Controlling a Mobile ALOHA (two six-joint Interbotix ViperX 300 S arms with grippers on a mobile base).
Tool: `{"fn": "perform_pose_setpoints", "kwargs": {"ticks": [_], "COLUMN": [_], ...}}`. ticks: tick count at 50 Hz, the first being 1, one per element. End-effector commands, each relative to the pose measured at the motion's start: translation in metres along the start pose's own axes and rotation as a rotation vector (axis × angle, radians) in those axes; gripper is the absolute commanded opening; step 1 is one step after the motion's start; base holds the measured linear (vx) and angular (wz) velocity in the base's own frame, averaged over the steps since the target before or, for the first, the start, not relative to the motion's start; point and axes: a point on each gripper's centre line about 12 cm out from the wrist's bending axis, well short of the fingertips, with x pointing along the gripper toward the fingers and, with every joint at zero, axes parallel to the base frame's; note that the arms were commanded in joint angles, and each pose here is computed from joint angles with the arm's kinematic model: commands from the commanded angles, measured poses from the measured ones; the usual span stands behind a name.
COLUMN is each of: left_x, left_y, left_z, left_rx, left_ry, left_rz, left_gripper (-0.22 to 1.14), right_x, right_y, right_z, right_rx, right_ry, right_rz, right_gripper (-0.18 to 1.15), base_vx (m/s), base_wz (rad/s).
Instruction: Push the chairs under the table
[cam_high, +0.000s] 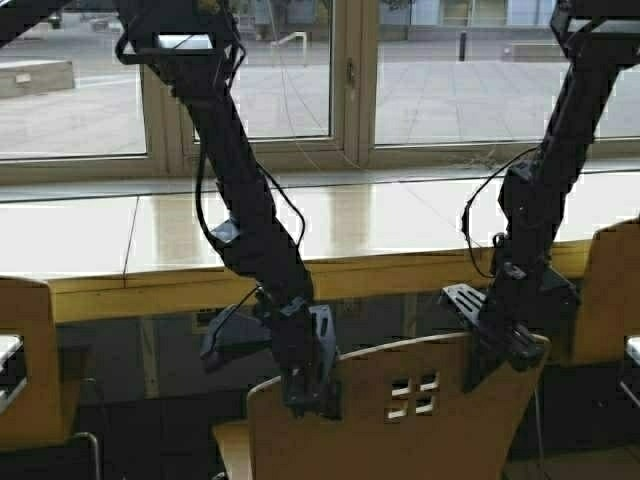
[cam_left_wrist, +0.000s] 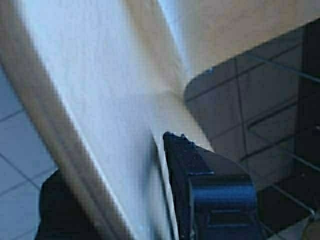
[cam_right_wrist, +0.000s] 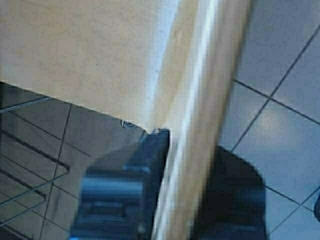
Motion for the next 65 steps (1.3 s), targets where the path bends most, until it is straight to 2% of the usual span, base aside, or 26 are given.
{"fn": "perform_pose_setpoints", "kwargs": {"ticks": [1, 15, 65], "left_x": [-0.016, -0.016, -0.021], "left_y": [-0.040, -0.049, -0.058], "left_z": [0.023, 0.046, 0.073], "left_rx": [-0.016, -0.052, -0.080], "left_ry": [-0.022, -0.045, -0.094], "left_rz": [-0.073, -0.083, -0.103], "left_gripper": [0.03, 0.03, 0.03], "right_x": [0.000, -0.001, 0.014], "right_y": [0.003, -0.003, 0.000], "right_z": [-0.006, -0.012, -0.020], "right_rx": [-0.062, -0.066, -0.116], "right_ry": [0.008, 0.014, 0.044], "right_rz": [0.000, -0.018, -0.022], "right_gripper": [0.04, 0.04, 0.04], "base_vx": [0.11, 0.14, 0.22], "base_wz": [0.01, -0.02, 0.02]}}
